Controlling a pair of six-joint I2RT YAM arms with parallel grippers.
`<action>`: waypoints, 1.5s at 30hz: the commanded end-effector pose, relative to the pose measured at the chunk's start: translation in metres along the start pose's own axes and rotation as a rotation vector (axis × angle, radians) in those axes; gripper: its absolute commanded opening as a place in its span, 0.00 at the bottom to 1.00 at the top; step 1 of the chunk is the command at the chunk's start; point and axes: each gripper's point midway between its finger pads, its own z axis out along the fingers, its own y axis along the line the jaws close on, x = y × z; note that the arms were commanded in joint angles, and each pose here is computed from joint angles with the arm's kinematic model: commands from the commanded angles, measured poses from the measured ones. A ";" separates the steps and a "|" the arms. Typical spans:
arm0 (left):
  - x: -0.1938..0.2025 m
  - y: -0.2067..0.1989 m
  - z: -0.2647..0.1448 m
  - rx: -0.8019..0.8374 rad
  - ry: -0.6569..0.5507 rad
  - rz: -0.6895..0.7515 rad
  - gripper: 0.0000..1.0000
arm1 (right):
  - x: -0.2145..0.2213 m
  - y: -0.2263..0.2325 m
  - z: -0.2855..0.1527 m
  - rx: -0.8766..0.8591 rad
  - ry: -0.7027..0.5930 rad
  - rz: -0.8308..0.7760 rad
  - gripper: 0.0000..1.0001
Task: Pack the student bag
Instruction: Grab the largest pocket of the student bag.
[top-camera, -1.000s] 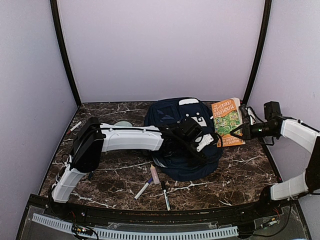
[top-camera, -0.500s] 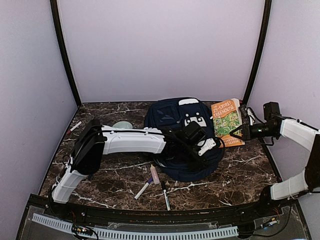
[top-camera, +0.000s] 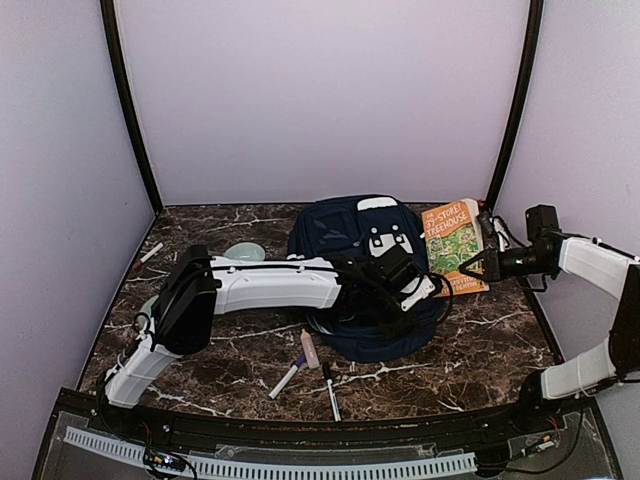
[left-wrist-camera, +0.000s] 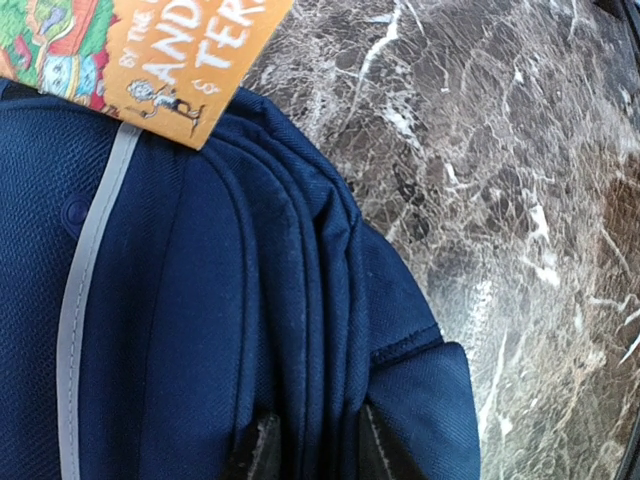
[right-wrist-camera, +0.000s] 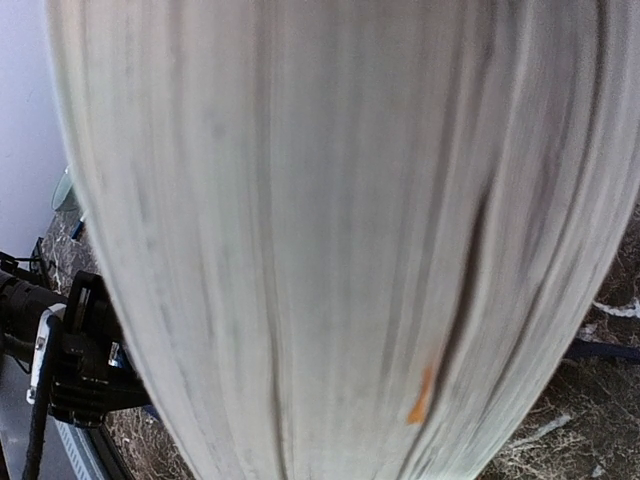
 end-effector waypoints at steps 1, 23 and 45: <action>-0.006 0.013 -0.003 -0.002 -0.006 -0.078 0.20 | -0.021 0.007 -0.005 -0.032 -0.066 -0.080 0.00; -0.093 0.059 -0.111 -0.187 -0.257 -0.032 0.00 | -0.099 0.053 -0.086 -0.023 -0.118 -0.171 0.00; -0.142 0.170 -0.208 -0.360 -0.507 -0.118 0.00 | -0.046 0.113 -0.096 -0.299 0.003 -0.180 0.00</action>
